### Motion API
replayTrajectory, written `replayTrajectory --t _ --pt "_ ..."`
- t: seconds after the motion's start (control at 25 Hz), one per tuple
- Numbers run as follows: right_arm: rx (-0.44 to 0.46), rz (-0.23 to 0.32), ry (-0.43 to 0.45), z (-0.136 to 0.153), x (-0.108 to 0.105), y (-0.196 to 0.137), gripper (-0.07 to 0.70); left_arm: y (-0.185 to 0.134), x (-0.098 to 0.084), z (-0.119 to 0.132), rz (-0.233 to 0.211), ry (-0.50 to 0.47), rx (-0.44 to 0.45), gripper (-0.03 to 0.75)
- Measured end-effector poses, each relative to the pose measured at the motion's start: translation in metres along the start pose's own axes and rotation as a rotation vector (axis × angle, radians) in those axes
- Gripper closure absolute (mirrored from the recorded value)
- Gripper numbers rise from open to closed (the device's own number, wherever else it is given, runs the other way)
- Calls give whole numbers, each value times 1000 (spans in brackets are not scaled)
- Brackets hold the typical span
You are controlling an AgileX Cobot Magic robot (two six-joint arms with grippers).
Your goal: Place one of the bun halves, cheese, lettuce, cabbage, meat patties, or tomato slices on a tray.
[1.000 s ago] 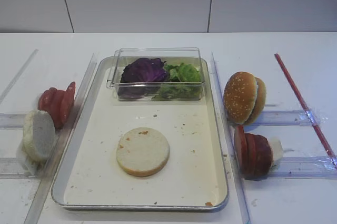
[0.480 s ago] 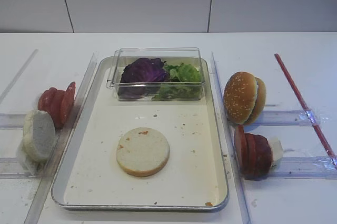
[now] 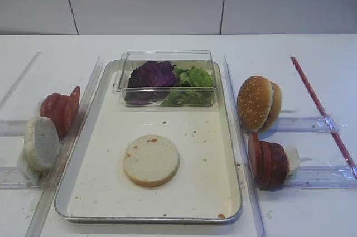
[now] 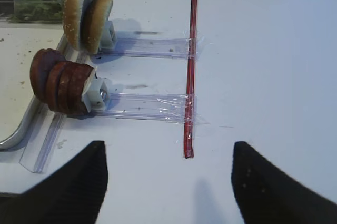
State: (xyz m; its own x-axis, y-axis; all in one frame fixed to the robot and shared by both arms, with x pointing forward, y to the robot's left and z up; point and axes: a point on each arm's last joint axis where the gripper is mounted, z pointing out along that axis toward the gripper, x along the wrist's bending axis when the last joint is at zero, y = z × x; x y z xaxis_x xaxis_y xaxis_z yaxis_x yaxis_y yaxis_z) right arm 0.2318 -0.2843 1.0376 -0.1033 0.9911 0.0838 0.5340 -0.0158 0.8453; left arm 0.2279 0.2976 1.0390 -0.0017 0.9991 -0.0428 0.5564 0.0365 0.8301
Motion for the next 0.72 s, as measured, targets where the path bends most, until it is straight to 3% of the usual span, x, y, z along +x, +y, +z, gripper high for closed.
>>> replayTrajectory --t 0.72 --pt "0 0 0 0 0 0 118 0 0 0 2 0 0 295"
